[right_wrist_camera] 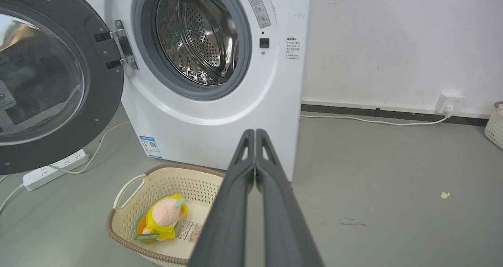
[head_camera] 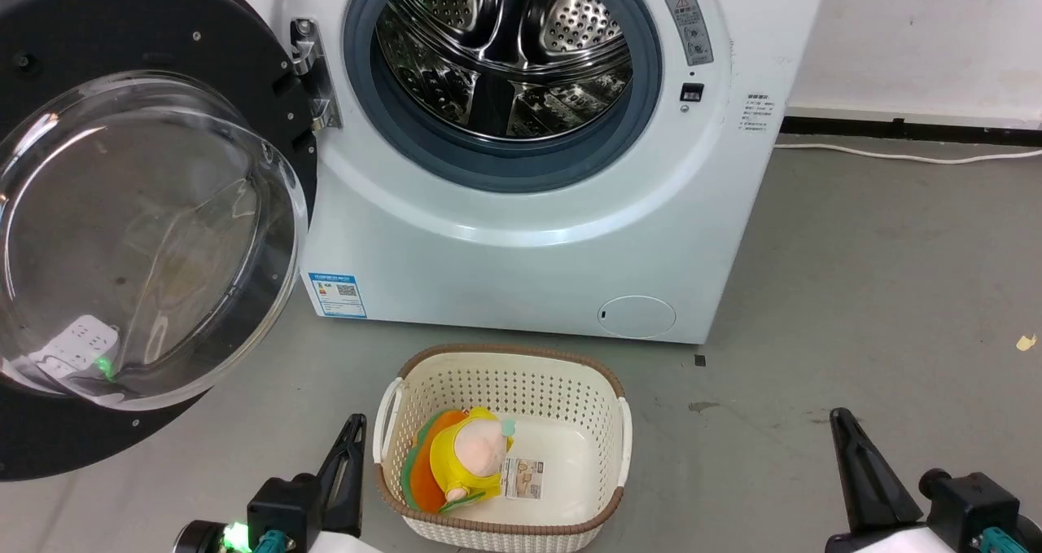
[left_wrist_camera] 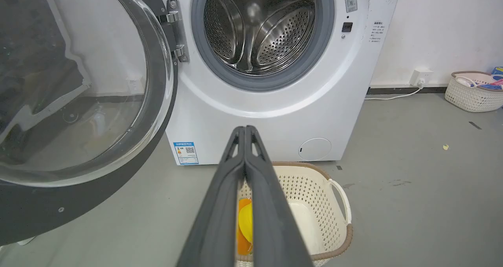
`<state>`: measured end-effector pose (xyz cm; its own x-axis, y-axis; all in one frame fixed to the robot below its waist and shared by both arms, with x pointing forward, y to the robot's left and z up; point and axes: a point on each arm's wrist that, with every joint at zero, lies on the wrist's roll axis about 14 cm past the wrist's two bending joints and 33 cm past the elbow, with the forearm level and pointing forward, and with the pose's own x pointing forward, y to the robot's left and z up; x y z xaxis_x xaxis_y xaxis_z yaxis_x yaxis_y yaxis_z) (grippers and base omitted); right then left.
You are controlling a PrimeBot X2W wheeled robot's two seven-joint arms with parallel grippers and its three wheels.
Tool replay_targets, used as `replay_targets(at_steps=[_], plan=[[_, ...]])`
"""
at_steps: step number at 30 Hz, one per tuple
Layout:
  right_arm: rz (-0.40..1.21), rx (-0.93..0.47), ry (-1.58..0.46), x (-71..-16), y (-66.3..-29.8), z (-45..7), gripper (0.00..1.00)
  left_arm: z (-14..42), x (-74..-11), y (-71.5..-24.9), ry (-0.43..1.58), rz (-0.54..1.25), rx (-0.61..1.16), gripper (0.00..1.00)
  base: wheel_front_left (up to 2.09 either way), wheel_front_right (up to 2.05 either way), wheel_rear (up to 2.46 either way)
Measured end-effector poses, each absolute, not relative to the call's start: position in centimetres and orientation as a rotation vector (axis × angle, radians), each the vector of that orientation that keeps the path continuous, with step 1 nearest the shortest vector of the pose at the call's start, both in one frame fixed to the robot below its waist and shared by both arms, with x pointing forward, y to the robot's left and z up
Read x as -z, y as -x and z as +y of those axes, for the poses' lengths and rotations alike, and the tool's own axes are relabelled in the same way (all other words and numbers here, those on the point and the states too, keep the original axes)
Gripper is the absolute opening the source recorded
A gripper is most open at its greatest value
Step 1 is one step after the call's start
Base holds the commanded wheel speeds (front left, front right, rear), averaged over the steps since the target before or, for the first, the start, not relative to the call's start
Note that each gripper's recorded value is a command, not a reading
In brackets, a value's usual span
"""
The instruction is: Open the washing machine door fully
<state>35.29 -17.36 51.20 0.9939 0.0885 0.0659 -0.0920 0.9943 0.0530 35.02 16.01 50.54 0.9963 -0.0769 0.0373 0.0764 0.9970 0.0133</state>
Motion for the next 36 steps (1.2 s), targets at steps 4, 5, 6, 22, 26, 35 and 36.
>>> replay_targets(at_steps=[4, 5, 6, 22, 26, 35, 36], plan=[[-0.062, -0.094, -0.05, -51.31, -35.41, -17.27, 0.0, 15.98, -50.63, -35.1, -0.01, -0.036, 0.076, 0.0, 0.0, 0.0, 0.0], [-0.063, -0.094, -0.049, -51.37, -35.43, -17.26, 0.0, 15.98, -50.64, -35.12, -0.01, -0.035, 0.075, 0.0, 0.0, 0.0, 0.0], [-0.06, -0.094, -0.048, -51.34, -35.45, -17.25, 0.0, 15.98, -50.65, -35.13, -0.01, -0.034, 0.075, 0.0, 0.0, 0.0, 0.0], [-0.033, -0.103, -0.036, -51.18, -35.56, -16.98, 0.0, 16.49, -50.88, -35.52, -0.019, -0.021, 0.056, 0.0, 0.0, 0.0, 0.0], [-0.026, -0.106, -0.028, -51.1, -35.57, -16.91, 0.0, 16.5, -50.95, -35.58, -0.024, -0.021, 0.057, 0.0, 0.0, 0.0, 0.0], [-0.028, -0.11, -0.018, -51.52, -35.98, -16.77, 0.0, 16.69, -51.12, -35.75, -0.026, -0.016, 0.049, 0.0, 0.0, 0.0, 0.0], [-0.027, -0.111, -0.018, -51.51, -35.98, -16.76, 0.0, 16.75, -51.09, -35.77, -0.025, -0.013, 0.047, 0.0, 0.0, 0.0, 0.0]])
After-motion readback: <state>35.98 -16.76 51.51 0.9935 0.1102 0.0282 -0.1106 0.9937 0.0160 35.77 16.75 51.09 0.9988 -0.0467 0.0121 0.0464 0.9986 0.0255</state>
